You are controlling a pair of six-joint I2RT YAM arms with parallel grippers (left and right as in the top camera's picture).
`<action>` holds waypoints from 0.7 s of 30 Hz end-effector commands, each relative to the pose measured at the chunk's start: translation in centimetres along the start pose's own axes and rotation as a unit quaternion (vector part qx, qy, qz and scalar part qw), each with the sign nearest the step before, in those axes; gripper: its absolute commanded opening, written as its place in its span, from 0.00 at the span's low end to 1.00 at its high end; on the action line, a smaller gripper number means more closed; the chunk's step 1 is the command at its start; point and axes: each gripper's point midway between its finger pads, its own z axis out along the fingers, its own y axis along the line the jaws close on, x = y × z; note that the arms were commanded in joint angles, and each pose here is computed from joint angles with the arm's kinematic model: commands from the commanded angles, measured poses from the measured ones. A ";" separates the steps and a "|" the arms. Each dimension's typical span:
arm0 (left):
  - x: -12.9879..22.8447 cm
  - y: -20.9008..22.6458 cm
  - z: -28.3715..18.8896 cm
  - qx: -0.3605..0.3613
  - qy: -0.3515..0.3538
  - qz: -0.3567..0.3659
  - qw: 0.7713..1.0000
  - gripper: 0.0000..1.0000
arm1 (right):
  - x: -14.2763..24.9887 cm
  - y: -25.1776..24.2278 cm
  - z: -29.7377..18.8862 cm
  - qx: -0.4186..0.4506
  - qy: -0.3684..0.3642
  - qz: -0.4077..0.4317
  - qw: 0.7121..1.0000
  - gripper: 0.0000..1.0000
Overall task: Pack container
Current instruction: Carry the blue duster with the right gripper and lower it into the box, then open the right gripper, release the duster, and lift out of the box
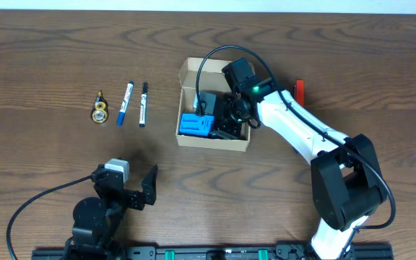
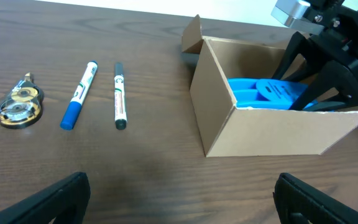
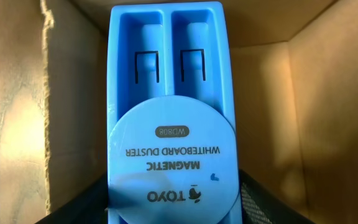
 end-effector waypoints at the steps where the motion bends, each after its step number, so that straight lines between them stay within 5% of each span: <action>1: 0.8 0.0 0.3 0.002 0.008 0.007 1.000 0.95 | -0.3 0.6 0.4 -0.014 -0.006 -0.011 1.000 0.60; 7: 0.8 0.0 0.3 0.002 0.008 0.007 1.000 0.95 | -0.4 0.5 0.4 -0.011 -0.007 -0.012 1.000 0.75; 14: 0.8 0.0 0.3 0.002 0.008 0.007 1.000 0.95 | -2.9 -1.5 -2.5 0.021 -0.035 0.013 0.999 0.75; 18: 0.8 0.0 0.3 0.002 0.008 0.007 1.000 0.95 | -4.9 -3.5 -7.3 0.058 -0.062 0.062 0.994 0.75; 21: 0.8 0.0 0.3 0.002 0.008 0.007 1.000 0.95 | -4.8 -6.0 -11.0 0.121 -0.068 0.182 0.974 0.78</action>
